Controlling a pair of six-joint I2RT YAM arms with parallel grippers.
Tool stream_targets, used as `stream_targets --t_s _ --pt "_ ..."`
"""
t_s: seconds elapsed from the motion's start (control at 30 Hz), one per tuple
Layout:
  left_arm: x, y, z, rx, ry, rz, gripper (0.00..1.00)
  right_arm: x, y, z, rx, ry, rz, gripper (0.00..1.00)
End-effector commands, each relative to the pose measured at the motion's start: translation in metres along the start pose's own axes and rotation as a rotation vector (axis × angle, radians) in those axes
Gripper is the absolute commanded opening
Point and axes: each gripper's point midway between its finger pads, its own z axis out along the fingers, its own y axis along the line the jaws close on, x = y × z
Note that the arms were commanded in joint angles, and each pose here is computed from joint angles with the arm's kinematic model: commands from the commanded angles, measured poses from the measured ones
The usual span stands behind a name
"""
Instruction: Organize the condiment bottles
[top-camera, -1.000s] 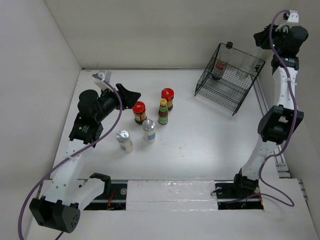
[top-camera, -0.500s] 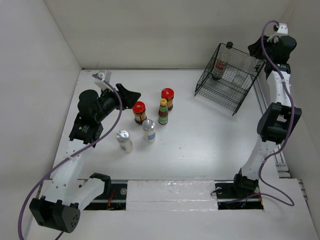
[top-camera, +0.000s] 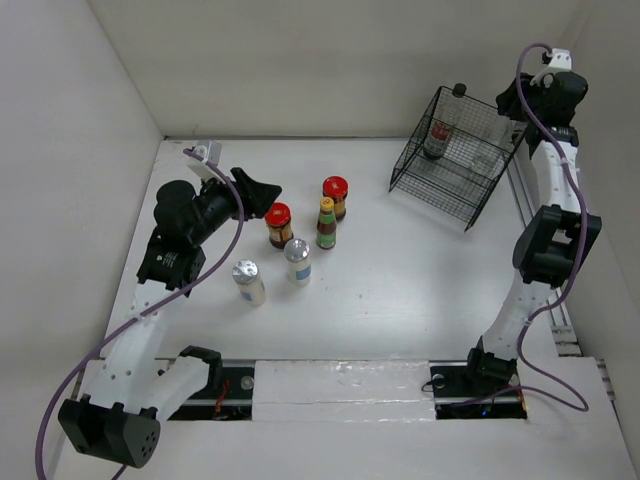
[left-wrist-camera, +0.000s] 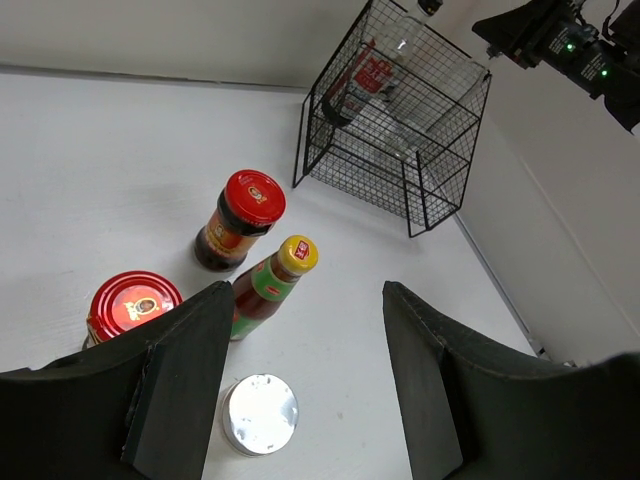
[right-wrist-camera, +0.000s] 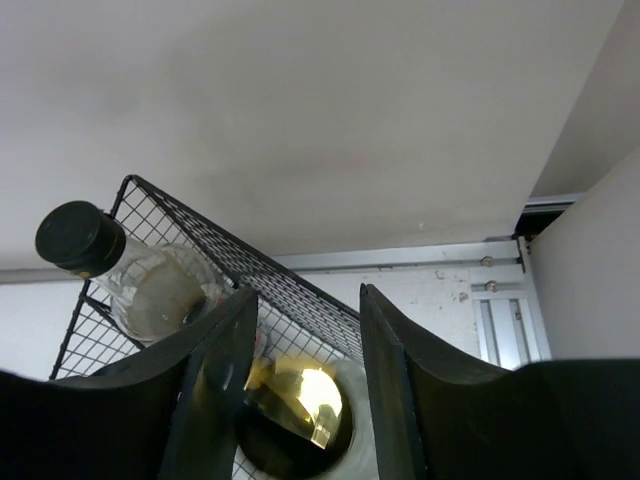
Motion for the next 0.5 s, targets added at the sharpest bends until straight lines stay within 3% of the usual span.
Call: stream_targets --t_s 0.0,0.13,0.3,0.47 --pt "-0.011 -0.010 -0.005 0.042 -0.040 0.028 0.57 -0.082 0.012 -0.024 0.029 -0.175 -0.103 0.52" --pt "-0.011 -0.010 -0.005 0.042 -0.040 0.028 0.57 -0.084 0.010 -0.025 0.040 -0.174 -0.120 0.57" --pt "-0.011 -0.010 -0.005 0.042 -0.040 0.028 0.57 -0.081 0.009 -0.022 0.040 -0.175 -0.111 0.79" --pt "-0.011 -0.008 -0.005 0.034 -0.045 0.028 0.57 -0.121 0.014 -0.040 0.065 -0.266 -0.087 0.94"
